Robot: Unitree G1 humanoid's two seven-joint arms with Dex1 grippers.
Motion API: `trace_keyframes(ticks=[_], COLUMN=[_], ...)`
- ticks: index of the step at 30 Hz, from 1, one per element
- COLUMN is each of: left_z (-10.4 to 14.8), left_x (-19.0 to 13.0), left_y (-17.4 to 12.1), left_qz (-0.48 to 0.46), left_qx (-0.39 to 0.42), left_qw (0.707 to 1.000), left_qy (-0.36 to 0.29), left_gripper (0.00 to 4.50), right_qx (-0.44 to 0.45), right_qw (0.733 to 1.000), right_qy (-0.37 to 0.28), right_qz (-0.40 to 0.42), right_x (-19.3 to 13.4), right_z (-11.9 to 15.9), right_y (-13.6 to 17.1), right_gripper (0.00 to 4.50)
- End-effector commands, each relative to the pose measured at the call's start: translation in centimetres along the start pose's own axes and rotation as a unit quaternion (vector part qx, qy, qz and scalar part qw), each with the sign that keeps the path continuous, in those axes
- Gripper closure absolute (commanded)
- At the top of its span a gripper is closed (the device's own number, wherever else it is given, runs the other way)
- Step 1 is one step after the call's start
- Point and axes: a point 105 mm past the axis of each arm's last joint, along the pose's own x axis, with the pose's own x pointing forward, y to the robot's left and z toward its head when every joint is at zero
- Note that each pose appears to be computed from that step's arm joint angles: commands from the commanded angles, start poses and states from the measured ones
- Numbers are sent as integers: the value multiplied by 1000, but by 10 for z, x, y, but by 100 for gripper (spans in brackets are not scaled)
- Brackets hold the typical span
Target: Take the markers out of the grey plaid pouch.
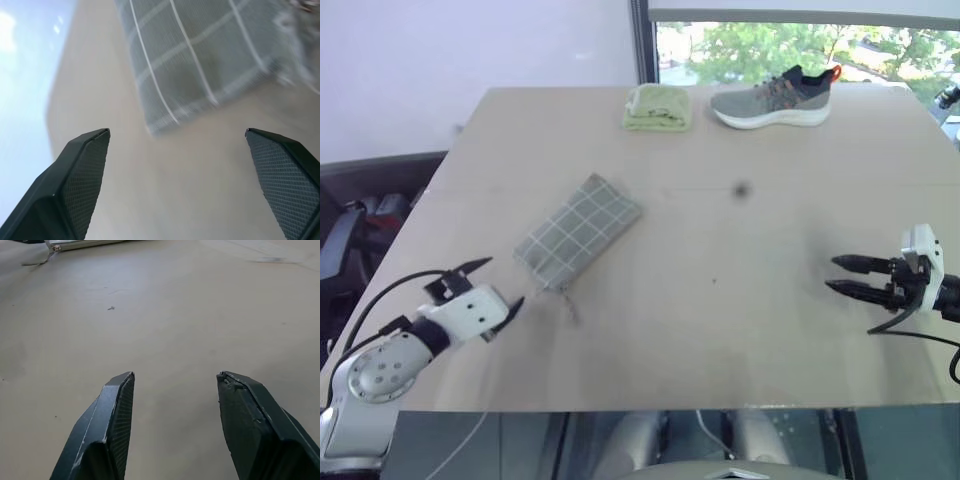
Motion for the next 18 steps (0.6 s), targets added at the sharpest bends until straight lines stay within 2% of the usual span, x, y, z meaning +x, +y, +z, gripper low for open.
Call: trace_keyframes(ticks=[1,12,15,18], left_z=[11,20,19,10], left_x=[8,34,41,48], left_y=[-15,-33,-35,-37], left_qz=[-29,-43,-40,-44], left_qx=[49,55,75,126], left_qw=[998,995,994,990], left_qy=[-36,-67,-66,-41], left_gripper=[2,2,79,230], right_qx=[-23,-34,-35,-35], right_qw=[1000,999,999,999], right_qy=[-18,-23,-25,-27], right_qz=[-9,-10,-11,-11], right_x=[-5,-3,-2,-2], right_z=[17,26,27,27], right_y=[0,4,5,6], right_gripper=[187,187,187,187])
